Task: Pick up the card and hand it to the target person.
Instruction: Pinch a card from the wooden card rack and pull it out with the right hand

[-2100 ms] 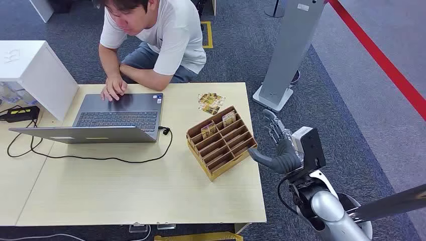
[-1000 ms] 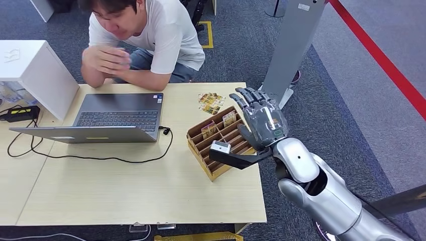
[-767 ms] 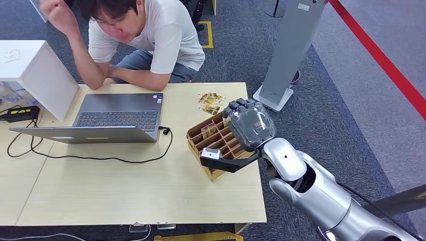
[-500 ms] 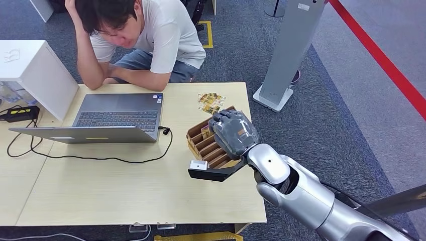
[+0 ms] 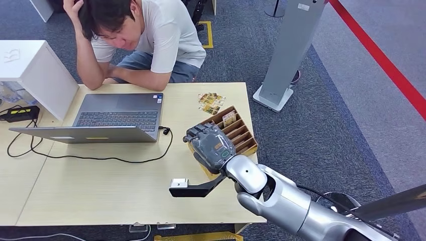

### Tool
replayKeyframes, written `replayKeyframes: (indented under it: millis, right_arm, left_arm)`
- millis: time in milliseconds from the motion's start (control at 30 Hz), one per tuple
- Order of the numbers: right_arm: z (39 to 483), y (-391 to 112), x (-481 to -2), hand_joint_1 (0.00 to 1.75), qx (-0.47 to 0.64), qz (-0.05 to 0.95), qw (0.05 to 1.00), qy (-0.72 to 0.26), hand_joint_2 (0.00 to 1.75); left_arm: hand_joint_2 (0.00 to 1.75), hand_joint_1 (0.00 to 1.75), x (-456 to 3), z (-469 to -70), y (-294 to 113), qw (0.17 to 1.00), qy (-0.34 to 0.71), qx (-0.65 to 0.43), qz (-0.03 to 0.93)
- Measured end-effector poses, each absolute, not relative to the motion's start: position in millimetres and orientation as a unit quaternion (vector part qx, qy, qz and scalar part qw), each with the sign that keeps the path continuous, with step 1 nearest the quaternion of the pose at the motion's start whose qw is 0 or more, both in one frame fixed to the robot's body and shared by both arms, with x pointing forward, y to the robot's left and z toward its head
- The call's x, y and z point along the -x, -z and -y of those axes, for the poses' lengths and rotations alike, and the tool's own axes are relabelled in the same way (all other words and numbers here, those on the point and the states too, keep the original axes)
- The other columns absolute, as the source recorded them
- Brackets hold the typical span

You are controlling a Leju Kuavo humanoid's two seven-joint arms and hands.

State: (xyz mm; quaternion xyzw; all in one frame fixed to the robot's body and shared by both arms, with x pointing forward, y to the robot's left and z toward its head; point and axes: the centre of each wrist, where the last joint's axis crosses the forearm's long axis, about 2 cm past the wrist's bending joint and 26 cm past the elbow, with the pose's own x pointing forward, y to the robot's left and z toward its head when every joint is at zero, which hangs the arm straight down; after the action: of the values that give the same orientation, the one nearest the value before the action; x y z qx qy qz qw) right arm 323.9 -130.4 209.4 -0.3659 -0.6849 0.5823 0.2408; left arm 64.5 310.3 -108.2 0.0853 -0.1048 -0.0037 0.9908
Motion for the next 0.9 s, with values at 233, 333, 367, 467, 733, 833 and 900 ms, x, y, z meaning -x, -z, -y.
replayKeyframes:
  millis: [233, 333, 367, 467, 733, 833, 900]
  right_arm:
    - [118, -211, -328, 0.82, 0.362, 0.689, 0.235, -0.583, 1.75]
    - [115, -212, -332, 0.84, 0.364, 0.69, 0.237, -0.58, 1.75]
    - [114, -213, -334, 0.86, 0.364, 0.69, 0.239, -0.578, 1.75]
    - [113, -216, -341, 0.88, 0.366, 0.693, 0.243, -0.572, 1.75]
    - [116, -220, -361, 0.88, 0.378, 0.684, 0.267, -0.563, 1.75]
    - [119, -221, -368, 0.77, 0.386, 0.679, 0.275, -0.561, 1.75]
    - [122, -220, -373, 0.71, 0.391, 0.673, 0.281, -0.562, 1.75]
  left_arm:
    - [0.0, 0.0, -64, -310, 108, 0.991, 0.008, -0.084, 0.106]
    - [0.0, 0.0, -64, -310, 108, 0.991, 0.01, -0.083, 0.107]
    - [0.0, 0.0, -64, -310, 108, 0.991, 0.01, -0.082, 0.107]
    - [0.0, 0.0, -64, -310, 108, 0.991, 0.013, -0.082, 0.107]
    - [0.0, 0.0, -64, -310, 108, 0.991, 0.017, -0.082, 0.107]
    - [0.0, 0.0, -64, -310, 108, 0.991, 0.018, -0.082, 0.109]
    - [0.0, 0.0, -64, -310, 108, 0.99, 0.019, -0.081, 0.111]
